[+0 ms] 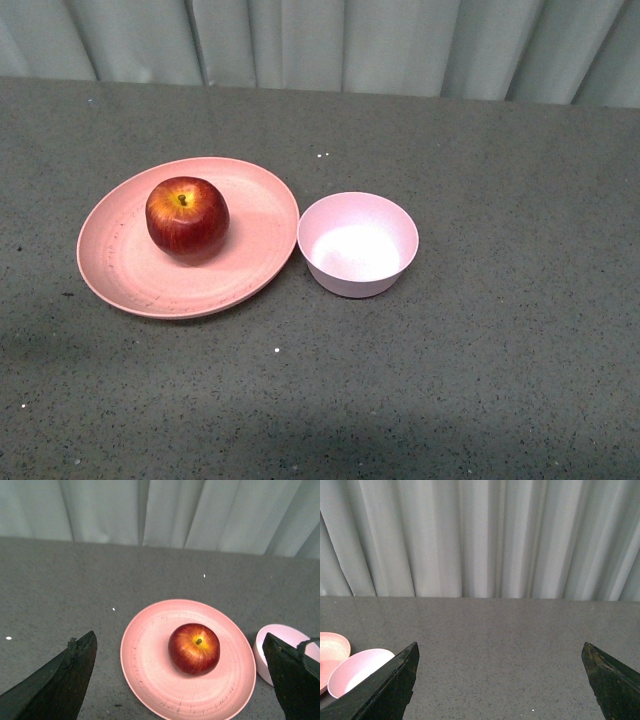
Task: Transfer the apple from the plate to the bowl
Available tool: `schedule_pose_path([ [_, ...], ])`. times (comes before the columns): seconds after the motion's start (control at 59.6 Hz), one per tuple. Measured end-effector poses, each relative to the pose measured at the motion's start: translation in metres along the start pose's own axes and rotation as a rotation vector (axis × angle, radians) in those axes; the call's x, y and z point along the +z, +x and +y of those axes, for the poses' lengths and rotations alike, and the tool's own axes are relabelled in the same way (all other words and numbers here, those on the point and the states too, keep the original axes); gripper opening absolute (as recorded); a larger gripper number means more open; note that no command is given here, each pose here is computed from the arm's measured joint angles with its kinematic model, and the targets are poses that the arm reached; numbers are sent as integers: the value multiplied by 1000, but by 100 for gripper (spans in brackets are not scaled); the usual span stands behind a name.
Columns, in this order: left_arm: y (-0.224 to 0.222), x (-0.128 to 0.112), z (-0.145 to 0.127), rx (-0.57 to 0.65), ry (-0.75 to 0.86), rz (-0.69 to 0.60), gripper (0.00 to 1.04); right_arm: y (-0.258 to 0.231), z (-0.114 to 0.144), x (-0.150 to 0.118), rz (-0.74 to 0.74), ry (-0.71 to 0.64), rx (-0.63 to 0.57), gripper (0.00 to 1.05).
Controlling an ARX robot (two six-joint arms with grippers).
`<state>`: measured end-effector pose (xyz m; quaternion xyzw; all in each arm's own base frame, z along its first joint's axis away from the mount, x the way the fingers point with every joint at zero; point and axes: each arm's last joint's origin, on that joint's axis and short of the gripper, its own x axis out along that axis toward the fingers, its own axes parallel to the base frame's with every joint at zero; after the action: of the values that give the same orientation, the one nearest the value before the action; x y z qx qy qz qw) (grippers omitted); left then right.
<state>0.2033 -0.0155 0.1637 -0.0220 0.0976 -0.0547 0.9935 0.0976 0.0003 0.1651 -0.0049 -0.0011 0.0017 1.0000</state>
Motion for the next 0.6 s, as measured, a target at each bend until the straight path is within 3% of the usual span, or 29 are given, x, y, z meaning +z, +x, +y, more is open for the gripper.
schedule_pose_path([
  [0.218, 73, -17, -22, -69, -4, 209, 98, 0, 0, 0, 0, 0, 0, 95],
  [0.604, 138, -41, -46, -70, 27, 350, 98, 0, 0, 0, 0, 0, 0, 95],
])
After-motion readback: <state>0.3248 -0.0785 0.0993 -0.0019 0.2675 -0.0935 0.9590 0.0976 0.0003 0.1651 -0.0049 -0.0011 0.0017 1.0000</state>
